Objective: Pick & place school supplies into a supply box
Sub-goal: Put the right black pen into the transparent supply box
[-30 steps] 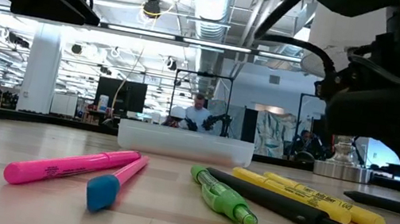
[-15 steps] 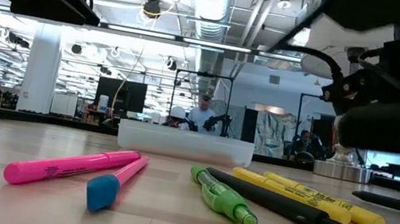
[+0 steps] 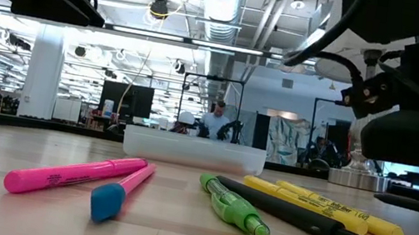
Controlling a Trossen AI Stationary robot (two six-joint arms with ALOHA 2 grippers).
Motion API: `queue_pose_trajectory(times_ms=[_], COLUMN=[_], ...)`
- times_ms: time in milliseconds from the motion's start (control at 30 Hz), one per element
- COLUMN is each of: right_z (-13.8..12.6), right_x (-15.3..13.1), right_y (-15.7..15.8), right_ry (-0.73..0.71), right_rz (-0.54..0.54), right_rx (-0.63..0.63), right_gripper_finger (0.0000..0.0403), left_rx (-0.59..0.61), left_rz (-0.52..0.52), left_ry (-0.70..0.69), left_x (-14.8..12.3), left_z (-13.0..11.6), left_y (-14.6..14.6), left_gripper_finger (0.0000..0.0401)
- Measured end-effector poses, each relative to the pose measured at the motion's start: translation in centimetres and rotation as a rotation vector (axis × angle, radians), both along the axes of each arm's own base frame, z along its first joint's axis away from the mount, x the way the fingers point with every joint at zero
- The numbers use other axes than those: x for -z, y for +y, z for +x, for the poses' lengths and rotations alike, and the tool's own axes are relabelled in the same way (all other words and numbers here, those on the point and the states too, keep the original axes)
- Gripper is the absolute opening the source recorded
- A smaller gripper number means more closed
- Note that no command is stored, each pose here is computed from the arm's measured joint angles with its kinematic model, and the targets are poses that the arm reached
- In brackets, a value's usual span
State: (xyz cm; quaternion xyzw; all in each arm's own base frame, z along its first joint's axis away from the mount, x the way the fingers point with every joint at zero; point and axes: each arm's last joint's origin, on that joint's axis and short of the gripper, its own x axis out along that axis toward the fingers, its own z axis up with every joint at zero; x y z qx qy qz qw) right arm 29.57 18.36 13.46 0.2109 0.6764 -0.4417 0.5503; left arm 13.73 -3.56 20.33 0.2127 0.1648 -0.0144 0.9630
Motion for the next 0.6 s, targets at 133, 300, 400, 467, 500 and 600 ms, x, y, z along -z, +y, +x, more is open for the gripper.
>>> queue_pose_trajectory(times_ms=[133,300,400,467,500,600], right_z=[0.1,0.7,1.3,1.7,2.0,2.9], right_x=[-0.2,-1.2,-2.4,-3.3,-3.8,-4.9], right_y=[-0.1,-0.2,-0.3,-0.6,-0.7,-1.2], right_ry=[-0.01,-0.034,-0.045,-0.054,-0.062,-0.098], right_rz=[-0.026,-0.055,-0.09,-0.118,-0.131,-0.172], right_rx=[-0.02,-0.071,-0.104,-0.131,-0.147,-0.214], right_gripper_finger=[0.0015,0.0014,0.0014,0.0015,0.0016,0.0015], left_rx=[0.0,-0.002,-0.002,-0.002,-0.002,-0.004], left_rz=[-0.001,-0.007,-0.008,-0.008,-0.008,-0.012], left_ry=[0.0,0.0,0.0,0.0,0.0,0.0], left_x=[0.0,0.0,0.0,0.0,0.0,0.0], left_z=[0.0,0.0,0.0,0.0,0.0,0.0], left_y=[0.0,0.0,0.0,0.0,0.0,0.0], left_gripper_finger=[0.0155,0.0155,0.0155,0.0155,0.0155,0.0155])
